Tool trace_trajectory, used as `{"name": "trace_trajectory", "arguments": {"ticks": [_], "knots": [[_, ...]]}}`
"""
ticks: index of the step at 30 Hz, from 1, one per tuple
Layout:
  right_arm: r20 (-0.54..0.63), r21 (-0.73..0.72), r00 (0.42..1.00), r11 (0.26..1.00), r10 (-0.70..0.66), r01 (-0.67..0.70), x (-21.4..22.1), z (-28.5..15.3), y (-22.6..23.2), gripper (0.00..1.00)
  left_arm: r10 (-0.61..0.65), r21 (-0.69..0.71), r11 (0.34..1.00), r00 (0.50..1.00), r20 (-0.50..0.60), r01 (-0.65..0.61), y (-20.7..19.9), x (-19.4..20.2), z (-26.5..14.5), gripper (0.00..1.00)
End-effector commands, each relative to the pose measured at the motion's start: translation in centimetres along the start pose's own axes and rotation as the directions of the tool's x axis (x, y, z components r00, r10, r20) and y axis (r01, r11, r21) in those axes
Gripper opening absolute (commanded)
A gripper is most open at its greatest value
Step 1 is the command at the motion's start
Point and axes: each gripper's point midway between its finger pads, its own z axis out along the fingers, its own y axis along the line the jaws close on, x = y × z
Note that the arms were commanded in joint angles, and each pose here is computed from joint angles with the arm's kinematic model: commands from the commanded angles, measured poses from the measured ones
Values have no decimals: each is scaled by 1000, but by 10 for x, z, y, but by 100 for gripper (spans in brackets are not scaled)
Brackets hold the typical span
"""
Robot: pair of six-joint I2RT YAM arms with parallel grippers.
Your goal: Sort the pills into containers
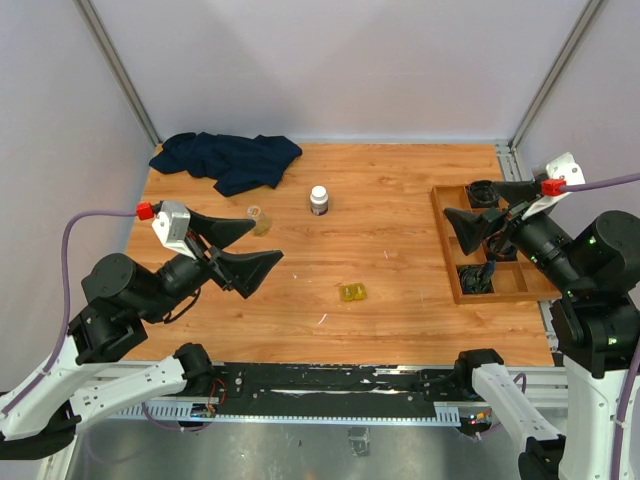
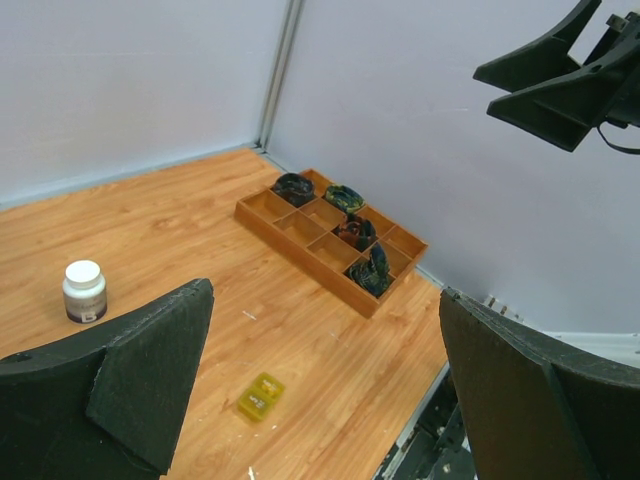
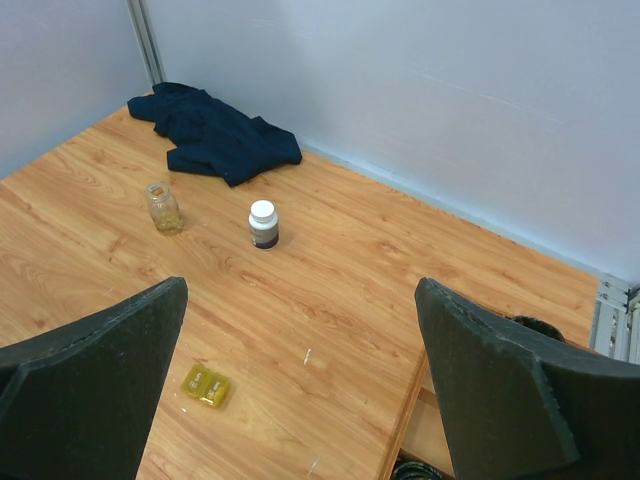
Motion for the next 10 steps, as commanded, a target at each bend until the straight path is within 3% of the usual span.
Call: {"name": "trace_trajectory", "arguments": {"ticks": [1, 10], "knots": [[14, 33, 1000, 999, -20, 19, -4, -6, -5, 98, 14, 17, 1000, 1000, 19, -14, -3, -5, -3, 99], [9, 54, 1000, 998, -19, 18, -2, -6, -8, 98, 17, 15, 1000, 1000, 14, -17, -2, -2, -2, 99]]}}
